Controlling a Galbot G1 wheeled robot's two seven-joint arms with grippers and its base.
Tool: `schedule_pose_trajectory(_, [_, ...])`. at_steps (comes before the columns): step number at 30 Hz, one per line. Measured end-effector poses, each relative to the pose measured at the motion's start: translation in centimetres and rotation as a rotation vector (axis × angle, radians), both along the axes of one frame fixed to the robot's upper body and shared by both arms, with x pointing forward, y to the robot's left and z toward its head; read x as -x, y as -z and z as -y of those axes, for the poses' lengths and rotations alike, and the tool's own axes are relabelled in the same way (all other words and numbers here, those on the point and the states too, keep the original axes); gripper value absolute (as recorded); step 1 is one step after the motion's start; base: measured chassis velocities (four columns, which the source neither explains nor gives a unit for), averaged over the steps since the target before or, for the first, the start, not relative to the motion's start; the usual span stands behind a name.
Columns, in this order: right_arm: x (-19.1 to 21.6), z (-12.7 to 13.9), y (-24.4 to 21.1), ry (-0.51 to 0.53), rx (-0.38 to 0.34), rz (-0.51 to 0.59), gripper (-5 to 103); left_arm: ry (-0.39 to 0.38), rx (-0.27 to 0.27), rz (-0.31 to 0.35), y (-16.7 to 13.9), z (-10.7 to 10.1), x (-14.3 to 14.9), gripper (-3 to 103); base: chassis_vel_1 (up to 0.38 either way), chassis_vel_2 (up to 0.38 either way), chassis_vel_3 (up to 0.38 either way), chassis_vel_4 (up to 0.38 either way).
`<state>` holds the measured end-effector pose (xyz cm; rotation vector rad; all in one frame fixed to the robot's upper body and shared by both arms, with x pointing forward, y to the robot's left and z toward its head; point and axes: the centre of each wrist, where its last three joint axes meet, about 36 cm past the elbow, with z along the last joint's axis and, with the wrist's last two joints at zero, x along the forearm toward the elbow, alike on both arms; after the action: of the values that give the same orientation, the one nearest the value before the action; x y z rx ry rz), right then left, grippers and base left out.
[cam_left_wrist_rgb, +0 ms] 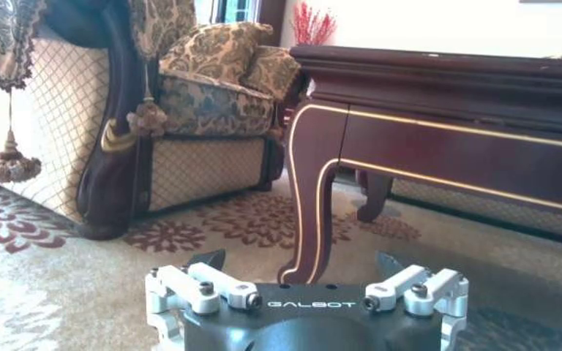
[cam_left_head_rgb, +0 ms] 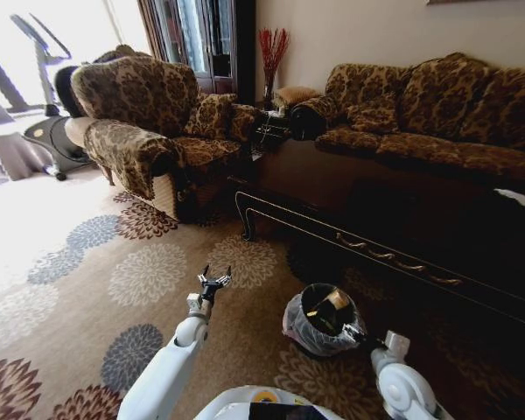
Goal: Pick up the trash from the ground and place it into the trash bin.
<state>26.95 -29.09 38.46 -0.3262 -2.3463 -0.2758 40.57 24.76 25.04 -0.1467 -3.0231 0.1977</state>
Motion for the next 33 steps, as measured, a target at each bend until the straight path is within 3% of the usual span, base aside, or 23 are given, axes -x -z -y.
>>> schedule_pose_trajectory(9, [2.0,-1.7,-2.9,-0.014,0.027,0.01,100,0.001,0.0,0.008,-0.3,-0.1,-0.3,100,0.0,0.0,0.0,0.0])
schedule_pose_trajectory(20, [4.9,-2.5,-3.4,0.011,0.087,-0.003,100,0.003,-0.001,0.007,-0.2,-0.2,-0.2,100,0.0,0.0,0.0,0.0])
schedule_pose_trajectory(28, [6.5,-2.1,-0.9,-0.164,0.258,0.188,100,0.004,-0.008,0.009,-0.5,-0.8,0.1,100,0.0,0.0,0.0,0.0])
schedule_pose_trajectory(31, [5.6,-0.1,1.3,-0.219,0.34,0.317,100,0.071,-0.057,-0.003,-1.2,-2.5,0.4,100,0.0,0.0,0.0,0.0])
schedule_pose_trajectory(33, [5.3,0.2,1.4,-0.222,0.348,0.342,100,0.097,-0.075,0.002,-1.4,-3.2,0.5,100,0.0,0.0,0.0,0.0])
